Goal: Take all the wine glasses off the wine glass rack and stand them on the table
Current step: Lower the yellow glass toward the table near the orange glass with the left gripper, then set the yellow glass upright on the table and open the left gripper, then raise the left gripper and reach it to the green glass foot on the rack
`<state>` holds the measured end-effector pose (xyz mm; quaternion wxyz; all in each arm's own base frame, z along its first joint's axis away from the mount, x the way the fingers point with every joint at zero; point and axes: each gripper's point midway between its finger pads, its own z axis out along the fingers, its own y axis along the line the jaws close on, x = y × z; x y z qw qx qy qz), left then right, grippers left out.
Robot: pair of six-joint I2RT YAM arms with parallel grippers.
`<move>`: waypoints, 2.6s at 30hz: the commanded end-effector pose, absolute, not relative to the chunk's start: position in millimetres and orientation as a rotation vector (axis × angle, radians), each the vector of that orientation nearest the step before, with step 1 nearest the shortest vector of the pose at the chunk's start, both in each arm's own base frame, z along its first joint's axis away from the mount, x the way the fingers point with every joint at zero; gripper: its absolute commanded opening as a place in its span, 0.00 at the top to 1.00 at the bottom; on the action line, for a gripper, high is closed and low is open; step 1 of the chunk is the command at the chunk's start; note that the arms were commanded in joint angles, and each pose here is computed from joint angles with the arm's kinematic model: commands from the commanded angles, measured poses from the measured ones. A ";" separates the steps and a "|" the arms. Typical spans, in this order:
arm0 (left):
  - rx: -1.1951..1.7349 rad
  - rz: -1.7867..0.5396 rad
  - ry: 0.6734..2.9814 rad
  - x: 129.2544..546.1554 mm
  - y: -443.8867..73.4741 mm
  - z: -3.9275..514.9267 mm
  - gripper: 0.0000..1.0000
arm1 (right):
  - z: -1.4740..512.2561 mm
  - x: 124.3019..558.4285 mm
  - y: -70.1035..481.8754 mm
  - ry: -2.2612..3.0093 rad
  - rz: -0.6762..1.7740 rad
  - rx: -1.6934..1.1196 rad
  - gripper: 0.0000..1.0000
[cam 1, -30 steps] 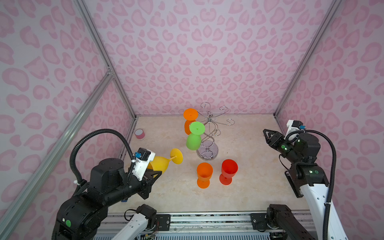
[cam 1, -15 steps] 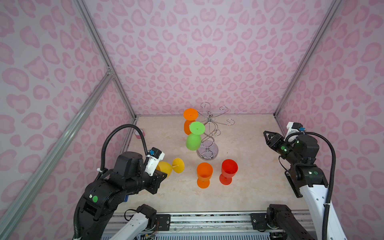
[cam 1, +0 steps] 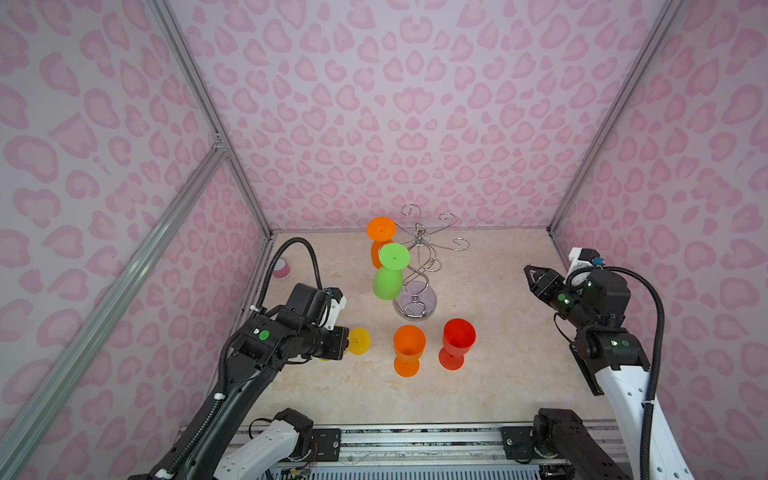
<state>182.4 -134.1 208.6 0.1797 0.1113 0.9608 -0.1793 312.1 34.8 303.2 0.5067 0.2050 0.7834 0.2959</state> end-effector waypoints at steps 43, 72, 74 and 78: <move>0.508 -0.179 2.915 205.4 -172.5 149.2 0.58 | 286.7 313.0 26.5 1.903 0.675 0.509 0.60; 0.227 -0.918 2.067 202.3 -181.3 398.2 0.35 | 290.4 318.2 31.4 1.881 0.732 0.512 0.60; 0.158 -1.024 1.986 209.8 -182.1 411.9 0.36 | 290.7 318.1 31.7 1.881 0.735 0.512 0.60; 0.063 -1.287 1.914 230.6 -198.1 414.7 0.36 | 291.0 318.3 32.6 1.877 0.744 0.512 0.61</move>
